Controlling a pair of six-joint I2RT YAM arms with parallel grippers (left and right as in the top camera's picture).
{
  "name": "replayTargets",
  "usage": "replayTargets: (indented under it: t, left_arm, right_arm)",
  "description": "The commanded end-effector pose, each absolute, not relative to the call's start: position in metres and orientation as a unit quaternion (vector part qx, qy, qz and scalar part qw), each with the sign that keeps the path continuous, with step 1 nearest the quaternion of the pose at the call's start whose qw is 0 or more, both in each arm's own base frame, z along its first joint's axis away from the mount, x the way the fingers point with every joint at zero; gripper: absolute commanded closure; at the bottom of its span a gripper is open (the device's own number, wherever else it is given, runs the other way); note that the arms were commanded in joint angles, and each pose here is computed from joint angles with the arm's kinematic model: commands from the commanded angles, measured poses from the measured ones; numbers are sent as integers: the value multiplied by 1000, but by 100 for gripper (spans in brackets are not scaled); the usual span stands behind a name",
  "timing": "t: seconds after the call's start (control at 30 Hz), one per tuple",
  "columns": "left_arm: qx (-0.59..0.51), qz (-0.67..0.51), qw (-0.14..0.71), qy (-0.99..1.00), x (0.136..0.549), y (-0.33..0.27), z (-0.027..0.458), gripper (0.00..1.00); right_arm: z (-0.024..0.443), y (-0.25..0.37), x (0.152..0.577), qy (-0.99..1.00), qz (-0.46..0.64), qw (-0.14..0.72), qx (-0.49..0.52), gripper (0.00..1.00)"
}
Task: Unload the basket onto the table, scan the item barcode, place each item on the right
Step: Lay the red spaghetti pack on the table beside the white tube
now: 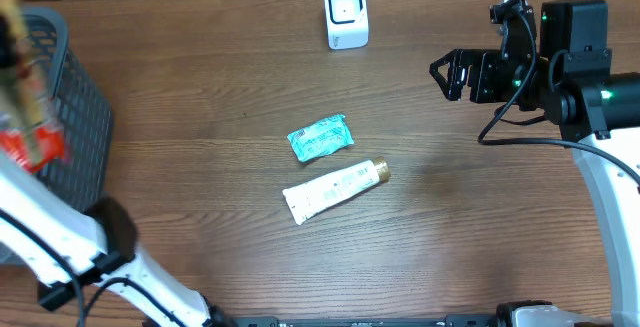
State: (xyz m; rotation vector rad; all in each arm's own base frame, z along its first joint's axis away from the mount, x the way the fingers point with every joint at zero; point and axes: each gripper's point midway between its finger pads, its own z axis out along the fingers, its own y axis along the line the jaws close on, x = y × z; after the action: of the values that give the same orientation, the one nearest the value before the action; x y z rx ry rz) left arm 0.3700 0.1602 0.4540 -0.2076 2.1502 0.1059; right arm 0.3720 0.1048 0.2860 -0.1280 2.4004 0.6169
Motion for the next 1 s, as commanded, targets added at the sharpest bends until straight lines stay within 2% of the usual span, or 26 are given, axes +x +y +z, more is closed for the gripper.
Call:
replayTargets:
  t: [0.0,0.17,0.3,0.6,0.77,0.87,0.97]
  left_arm:
    - [1,-11,474,880,393,93,454,96]
    - [65,-31,414,907,416,29,419,96]
    - [137,-64,333,931,424,-23,371,96]
    - [331,-120,109,930,392,-134,230,95]
    - [426,-164,69,887,371,-191,174,96]
    - [458,-149,56,875,363,-205,142,96]
    - [467,-137,43,873,358,-208,119,92]
  right_arm:
    - [293,106,375,912,234,334,-52,0]
    - [292,106,374,913,234,330,-51,0]
    - [292,106,374,913,233,331,-51,0]
    - [290,100,376,916,217,334,-44,0]
    - [288,100,377,917,217,332,-44,0]
    - [284,100,377,920,217,325,-42,0]
    - [279,100,377,923,216,316,-41,0]
